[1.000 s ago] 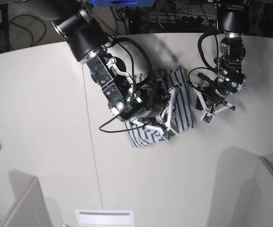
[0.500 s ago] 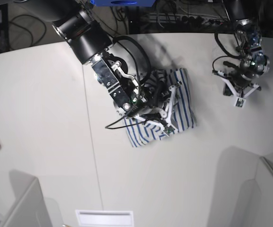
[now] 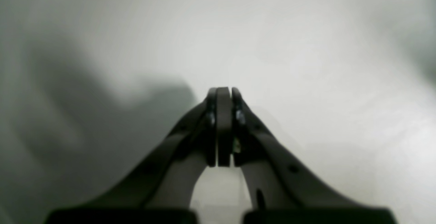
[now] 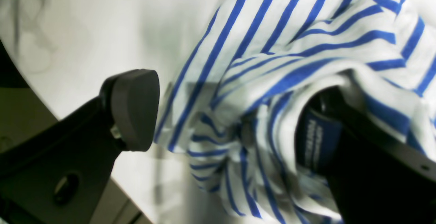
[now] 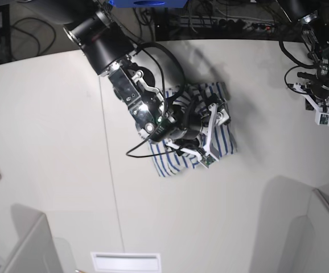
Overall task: Fold the T-shirt properly
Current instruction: 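Press the folded bundle flat with the right gripper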
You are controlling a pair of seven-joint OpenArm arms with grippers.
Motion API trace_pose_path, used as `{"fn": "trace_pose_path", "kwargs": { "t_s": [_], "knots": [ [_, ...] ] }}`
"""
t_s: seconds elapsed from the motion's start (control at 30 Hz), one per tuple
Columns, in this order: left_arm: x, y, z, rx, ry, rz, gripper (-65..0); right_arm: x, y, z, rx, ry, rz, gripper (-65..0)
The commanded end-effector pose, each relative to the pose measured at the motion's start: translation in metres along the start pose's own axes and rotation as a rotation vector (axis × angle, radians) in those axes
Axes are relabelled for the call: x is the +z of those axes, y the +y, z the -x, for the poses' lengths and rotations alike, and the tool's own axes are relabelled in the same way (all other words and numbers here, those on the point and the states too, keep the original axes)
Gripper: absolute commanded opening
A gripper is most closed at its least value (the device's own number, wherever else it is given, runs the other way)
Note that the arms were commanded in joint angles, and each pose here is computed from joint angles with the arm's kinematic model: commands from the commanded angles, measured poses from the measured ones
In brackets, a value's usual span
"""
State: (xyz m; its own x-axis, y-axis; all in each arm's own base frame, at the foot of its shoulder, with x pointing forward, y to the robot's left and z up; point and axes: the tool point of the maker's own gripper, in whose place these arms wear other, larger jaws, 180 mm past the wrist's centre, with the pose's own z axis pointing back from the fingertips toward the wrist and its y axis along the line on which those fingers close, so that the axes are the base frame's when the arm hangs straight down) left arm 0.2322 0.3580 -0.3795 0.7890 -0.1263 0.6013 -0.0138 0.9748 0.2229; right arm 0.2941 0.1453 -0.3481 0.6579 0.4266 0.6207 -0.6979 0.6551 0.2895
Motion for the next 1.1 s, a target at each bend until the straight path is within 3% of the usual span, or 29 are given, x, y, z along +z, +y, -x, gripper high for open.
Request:
{"fn": "trace_pose_path", "kwargs": {
  "t_s": [0.0,0.33,0.5,0.6,0.8,0.87,0.9,0.97,1.03,1.07],
  "knots": [
    [0.005,0.007,-0.013,-0.011,-0.038,-0.016,-65.0,0.006,0.010,-0.031,0.000,-0.091,-0.044,-13.4],
    [0.005,0.009,-0.013,-0.015,-0.037,-0.019,-65.0,-0.005,0.010,-0.060,-0.113,-0.129,-0.178,-13.4],
    [0.005,0.009,-0.017,-0.013,-0.046,-0.020,-65.0,-0.012,0.044,-0.052,-0.027,-0.080,-0.242,-13.5],
    [0.005,0.010,-0.018,-0.012,-0.049,-0.020,-65.0,-0.013,0.053,-0.058,-0.056,-0.112,-0.249,-13.5],
    [0.004,0.010,-0.018,-0.012,-0.053,-0.020,-65.0,0.009,0.066,-0.077,0.005,-0.194,-0.263,-13.8],
    [0.004,0.010,-0.018,-0.012,-0.053,-0.020,-65.0,0.024,0.061,-0.081,0.036,-0.231,-0.251,-18.8],
    [0.004,0.010,-0.018,-0.012,-0.053,-0.020,-65.0,0.031,0.057,-0.083,0.040,-0.247,-0.238,-24.6],
    [0.004,0.010,-0.018,-0.012,-0.053,-0.020,-65.0,0.039,0.038,-0.081,0.010,-0.260,-0.184,-41.0],
    [0.005,0.010,-0.019,-0.012,-0.054,-0.020,-65.0,0.045,0.005,-0.082,-0.071,-0.270,-0.103,-63.2],
    [0.004,0.009,-0.018,-0.010,-0.054,-0.018,-65.0,0.045,-0.016,-0.077,-0.107,-0.262,-0.055,-65.0]
  ]
}}
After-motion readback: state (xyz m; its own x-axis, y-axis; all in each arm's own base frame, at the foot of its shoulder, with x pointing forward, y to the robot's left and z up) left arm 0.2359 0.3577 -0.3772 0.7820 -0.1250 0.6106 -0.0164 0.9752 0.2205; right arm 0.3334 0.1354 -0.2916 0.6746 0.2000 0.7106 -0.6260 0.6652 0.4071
